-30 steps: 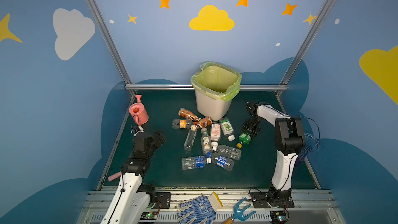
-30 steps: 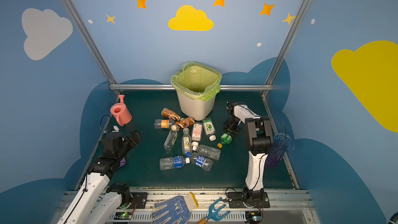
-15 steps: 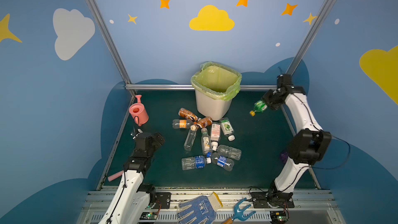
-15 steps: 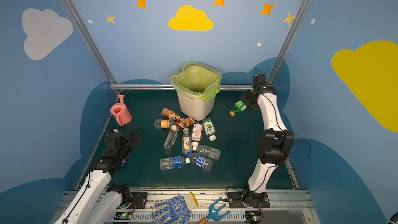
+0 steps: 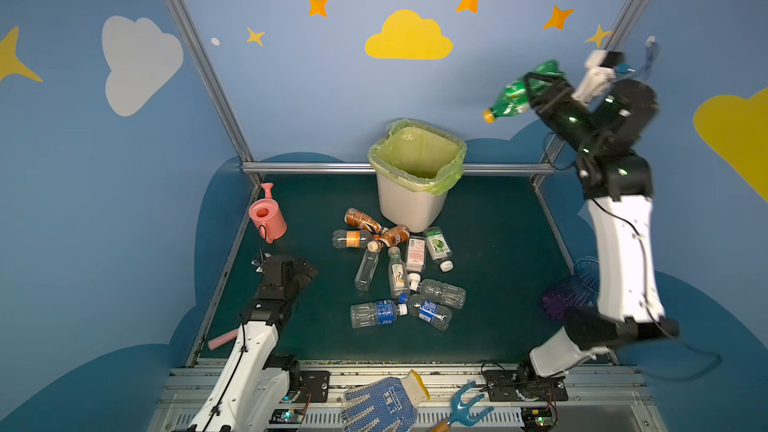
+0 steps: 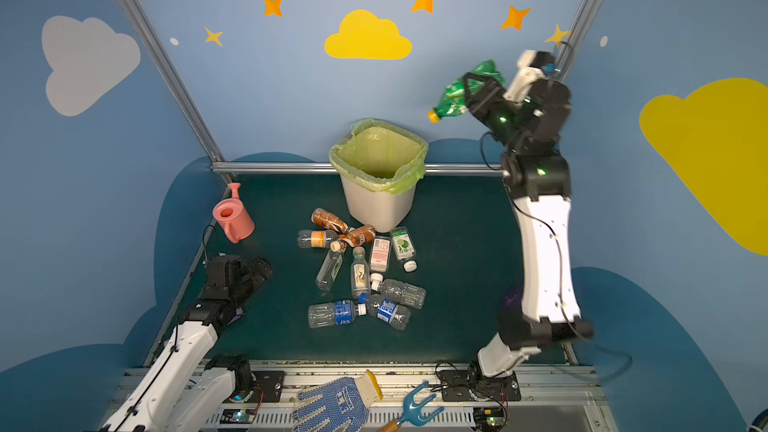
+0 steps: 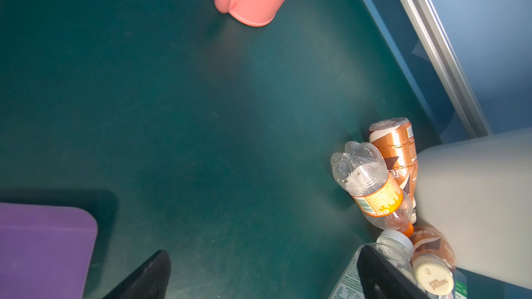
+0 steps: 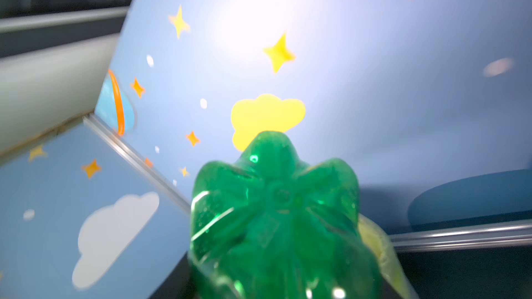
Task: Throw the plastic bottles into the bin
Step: 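Lift the green bottle with the right gripper over the bin and release, then lower the right gripper back while the left gripper reaches into the pile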
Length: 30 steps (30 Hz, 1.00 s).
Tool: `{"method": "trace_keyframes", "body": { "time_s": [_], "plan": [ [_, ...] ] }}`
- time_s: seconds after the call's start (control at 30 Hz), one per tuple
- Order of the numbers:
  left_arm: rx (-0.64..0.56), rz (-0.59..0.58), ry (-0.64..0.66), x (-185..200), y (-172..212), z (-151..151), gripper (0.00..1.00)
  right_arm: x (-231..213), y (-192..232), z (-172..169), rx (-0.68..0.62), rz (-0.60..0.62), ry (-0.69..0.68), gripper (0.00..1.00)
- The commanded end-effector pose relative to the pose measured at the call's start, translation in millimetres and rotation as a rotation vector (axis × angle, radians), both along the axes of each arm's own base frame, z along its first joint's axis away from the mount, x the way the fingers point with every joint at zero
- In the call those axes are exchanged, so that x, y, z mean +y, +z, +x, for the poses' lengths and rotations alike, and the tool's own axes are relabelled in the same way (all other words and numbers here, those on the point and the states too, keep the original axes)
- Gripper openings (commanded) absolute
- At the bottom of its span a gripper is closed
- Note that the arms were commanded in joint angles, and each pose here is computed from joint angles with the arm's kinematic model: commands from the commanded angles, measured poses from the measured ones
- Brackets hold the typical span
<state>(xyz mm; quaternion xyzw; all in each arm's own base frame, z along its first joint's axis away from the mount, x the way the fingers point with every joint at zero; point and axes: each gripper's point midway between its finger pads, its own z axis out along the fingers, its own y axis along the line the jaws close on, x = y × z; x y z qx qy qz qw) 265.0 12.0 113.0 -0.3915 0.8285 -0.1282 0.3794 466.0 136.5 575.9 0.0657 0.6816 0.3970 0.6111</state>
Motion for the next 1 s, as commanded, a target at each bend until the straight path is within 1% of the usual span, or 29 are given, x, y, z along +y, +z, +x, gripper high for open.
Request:
{"method": "trace_keyframes", "body": {
  "time_s": [0.0, 0.03, 0.07, 0.13, 0.2, 0.23, 0.37, 0.53, 0.7, 0.87, 0.97],
  "plan": [
    [-0.013, -0.005, 0.003, 0.4, 13.1, -4.5, 1.00, 55.4, -110.8, 35.6, 0.295, -0.201, 0.130, 0.76],
    [-0.022, -0.004, -0.004, -0.3, 17.0, -6.4, 1.00, 56.2, -98.4, 33.2, 0.258, -0.197, 0.135, 0.85],
    [-0.031, 0.004, -0.017, -0.8, 20.0, -7.8, 1.00, 53.3, -82.5, 28.3, 0.214, -0.193, 0.121, 0.91],
    [-0.056, 0.025, -0.037, -1.0, 26.9, -10.6, 1.00, 41.4, -44.1, 12.0, 0.106, -0.184, 0.064, 0.97],
    [-0.069, 0.037, -0.038, 0.1, 31.4, -14.4, 1.00, 34.8, -13.3, -7.0, 0.007, -0.151, 0.048, 0.98],
    [-0.071, 0.039, -0.040, 0.0, 33.2, -16.5, 1.00, 31.7, -6.0, -14.6, -0.019, -0.140, 0.041, 0.98],
    [-0.061, 0.035, -0.043, -0.6, 36.1, -25.5, 1.00, 22.8, 1.8, -35.0, -0.026, -0.160, 0.026, 0.98],
    [-0.065, 0.022, -0.056, -4.4, 37.6, -33.1, 1.00, 20.4, -12.0, -38.4, 0.022, -0.162, 0.038, 0.98],
    [-0.056, 0.030, -0.093, -12.0, 37.5, -39.6, 1.00, 20.4, -43.1, -42.2, 0.081, -0.166, 0.048, 0.98],
    [-0.066, 0.074, -0.178, -29.4, 42.8, -41.7, 1.00, 8.1, -102.1, -51.6, 0.184, -0.164, 0.030, 0.98],
    [-0.066, 0.137, -0.246, -44.2, 44.7, -43.4, 1.00, -9.2, -144.8, -62.4, 0.253, -0.131, 0.010, 0.98]
  ]
}}
